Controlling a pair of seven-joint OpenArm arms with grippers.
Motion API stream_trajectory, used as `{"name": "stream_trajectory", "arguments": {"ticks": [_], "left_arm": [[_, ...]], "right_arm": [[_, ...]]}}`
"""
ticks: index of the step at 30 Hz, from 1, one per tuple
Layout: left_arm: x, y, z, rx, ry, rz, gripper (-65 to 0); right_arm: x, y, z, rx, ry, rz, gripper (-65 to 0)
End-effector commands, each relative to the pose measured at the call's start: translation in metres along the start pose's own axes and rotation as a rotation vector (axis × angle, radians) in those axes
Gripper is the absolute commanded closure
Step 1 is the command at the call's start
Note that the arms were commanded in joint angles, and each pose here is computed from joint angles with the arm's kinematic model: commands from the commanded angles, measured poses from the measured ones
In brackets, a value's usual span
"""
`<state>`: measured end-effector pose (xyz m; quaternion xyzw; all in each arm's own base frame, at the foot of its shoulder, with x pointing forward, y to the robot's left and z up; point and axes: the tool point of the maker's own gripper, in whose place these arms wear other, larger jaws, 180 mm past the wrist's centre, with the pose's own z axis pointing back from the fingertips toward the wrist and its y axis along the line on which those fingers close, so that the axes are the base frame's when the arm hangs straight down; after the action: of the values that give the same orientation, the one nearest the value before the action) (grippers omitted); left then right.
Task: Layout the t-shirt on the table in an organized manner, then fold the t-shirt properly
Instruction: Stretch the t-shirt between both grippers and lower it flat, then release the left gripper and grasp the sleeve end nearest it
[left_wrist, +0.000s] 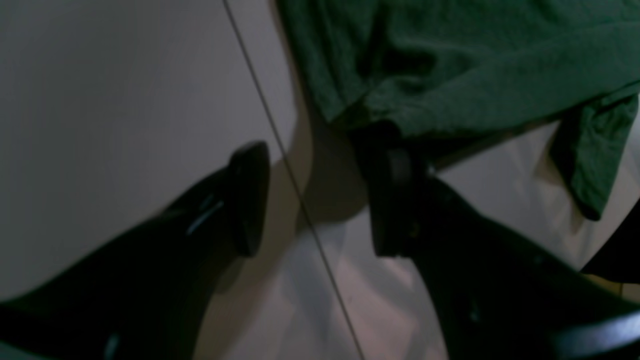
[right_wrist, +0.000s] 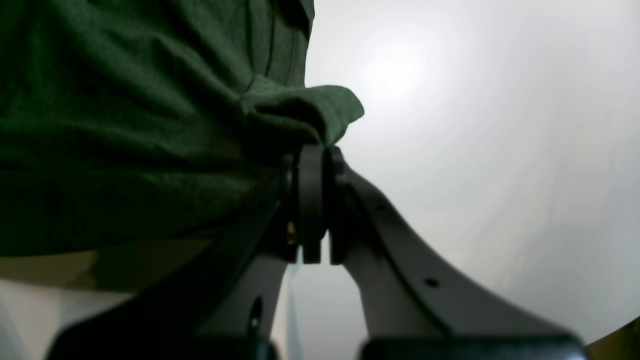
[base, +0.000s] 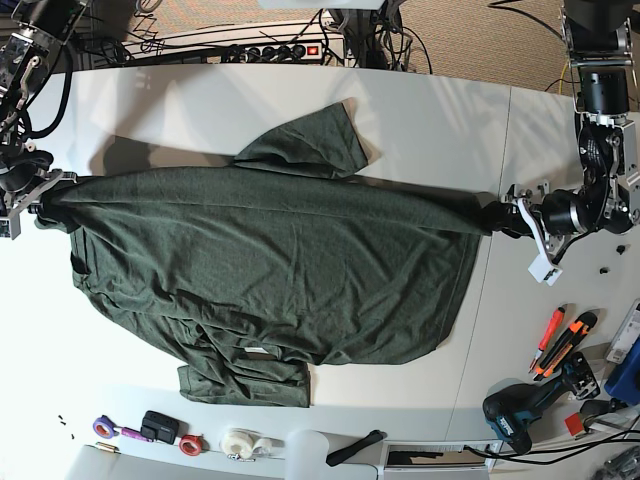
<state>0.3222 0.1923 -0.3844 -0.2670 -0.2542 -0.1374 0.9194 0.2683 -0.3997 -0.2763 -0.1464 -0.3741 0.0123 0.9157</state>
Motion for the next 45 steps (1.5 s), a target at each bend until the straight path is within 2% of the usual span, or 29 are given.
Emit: {"name": "stream_trajectory", "arguments": {"ticks": [1,6,9,12,13,17,21,23,28,34,40,45], "left_arm": [[0.023,-0.003,0.010,-0.024,-0.073,-0.021,-32.2],[0.031,-0.032,0.014,-0.174,-0.122,-0.076,-32.2],[0.037,-0.036,0.019,-0.177,-0.135,-0.111,-32.2],[0.049,-0.036,0.030,-0.158,-0.179,-0.136,-32.2],[0.054,-0.034,0.035,-0.144,-0.198,-0.141,-32.2],[0.058,-0.026,0.055,-0.110,-0.250,-0.134,-32.2],[0.032,-0.046,0.062,-0.218,-0.235,-0.076,-32.2],[0.016,-0.064,0.057,-0.293,-0.237,-0.046,-32.2],[-0.019,-0.105,0.033,-0.381,-0.228,0.021,-32.2],[-0.037,-0.126,-0.003,-0.370,-0.198,0.145,-32.2],[-0.055,-0.138,-0.030,-0.326,-0.085,0.155,-32.1],[-0.082,-0.158,-0.044,-0.345,0.005,0.145,-32.1]], "right_arm": [[0.015,-0.009,0.006,-0.024,-0.040,0.019,0.0],[0.013,-0.005,0.006,0.002,-0.030,0.005,0.0],[0.011,-0.005,0.006,0.002,-0.018,0.005,0.0],[0.011,-0.005,0.006,0.002,-0.018,0.005,-10.0],[0.011,-0.005,0.006,0.002,-0.018,0.005,-11.0],[0.011,-0.005,0.006,0.002,-0.018,0.005,-11.0],[0.011,-0.004,0.006,0.004,-0.019,0.004,-11.0],[0.011,-0.004,0.006,0.005,-0.019,0.003,-11.0],[0.011,-0.004,0.006,0.005,-0.018,0.004,-11.0],[0.010,-0.004,0.006,0.005,-0.011,0.004,-11.0],[0.009,-0.006,0.006,-0.005,-0.009,0.009,-11.0],[0.016,-0.022,0.008,-0.086,-0.049,0.014,-11.0]]}}
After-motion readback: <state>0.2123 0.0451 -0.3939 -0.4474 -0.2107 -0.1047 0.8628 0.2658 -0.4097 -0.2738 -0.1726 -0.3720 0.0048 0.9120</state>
